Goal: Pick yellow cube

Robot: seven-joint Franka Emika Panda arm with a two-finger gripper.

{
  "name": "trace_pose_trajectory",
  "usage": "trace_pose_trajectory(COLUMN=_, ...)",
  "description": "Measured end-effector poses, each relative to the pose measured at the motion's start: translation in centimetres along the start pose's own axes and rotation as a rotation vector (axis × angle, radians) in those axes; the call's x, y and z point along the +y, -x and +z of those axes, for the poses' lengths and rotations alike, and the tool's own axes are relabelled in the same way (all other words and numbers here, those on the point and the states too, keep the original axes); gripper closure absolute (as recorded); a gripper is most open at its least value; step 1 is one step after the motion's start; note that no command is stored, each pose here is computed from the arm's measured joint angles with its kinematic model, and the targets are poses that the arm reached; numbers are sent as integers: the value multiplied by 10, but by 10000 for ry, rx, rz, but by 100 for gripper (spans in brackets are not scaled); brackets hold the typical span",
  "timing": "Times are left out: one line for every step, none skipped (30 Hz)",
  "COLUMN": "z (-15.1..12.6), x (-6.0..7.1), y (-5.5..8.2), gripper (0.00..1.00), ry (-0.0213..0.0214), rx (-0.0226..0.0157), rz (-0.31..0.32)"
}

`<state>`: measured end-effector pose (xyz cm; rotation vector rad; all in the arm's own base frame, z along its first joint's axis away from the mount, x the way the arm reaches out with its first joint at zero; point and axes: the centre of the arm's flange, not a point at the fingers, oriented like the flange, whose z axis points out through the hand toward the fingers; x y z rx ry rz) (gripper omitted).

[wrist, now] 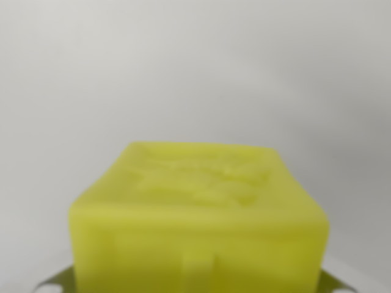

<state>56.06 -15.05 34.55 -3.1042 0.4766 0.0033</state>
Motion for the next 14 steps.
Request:
trace_pose_trajectory(z=-3, x=0, y=0, gripper=100, ry=0, rx=2, rz=0)
trace_pose_trajectory(z=-5, x=0, y=0, gripper=100, ry=0, rx=3, rz=0)
trace_pose_trajectory(z=-8, x=0, y=0, gripper=100, ry=0, rx=1, rz=0)
trace_pose_trajectory(z=-10, x=0, y=0, gripper=100, ry=0, rx=-1, rz=0)
trace_pose_trajectory(z=-12, x=0, y=0, gripper=100, ry=0, rx=-3, rz=0)
trace_pose_trajectory(z=-14, x=0, y=0, gripper=100, ry=0, rx=-4, rz=0)
trace_pose_trajectory(z=-16, x=0, y=0, gripper=100, ry=0, rx=-4, rz=0)
trace_pose_trajectory(z=-18, x=0, y=0, gripper=100, ry=0, rx=-1, rz=0)
trace_pose_trajectory(z=-18, x=0, y=0, gripper=100, ry=0, rx=1, rz=0)
trace_pose_trajectory(z=-19, x=0, y=0, gripper=100, ry=0, rx=2, rz=0)
trace_pose_trajectory(z=-19, x=0, y=0, gripper=100, ry=0, rx=1, rz=0)
trace_pose_trajectory(z=-19, x=0, y=0, gripper=100, ry=0, rx=0, rz=0)
trace_pose_trajectory(z=-19, x=0, y=0, gripper=100, ry=0, rx=0, rz=0)
trace_pose_trajectory(z=-19, x=0, y=0, gripper=100, ry=0, rx=0, rz=0)
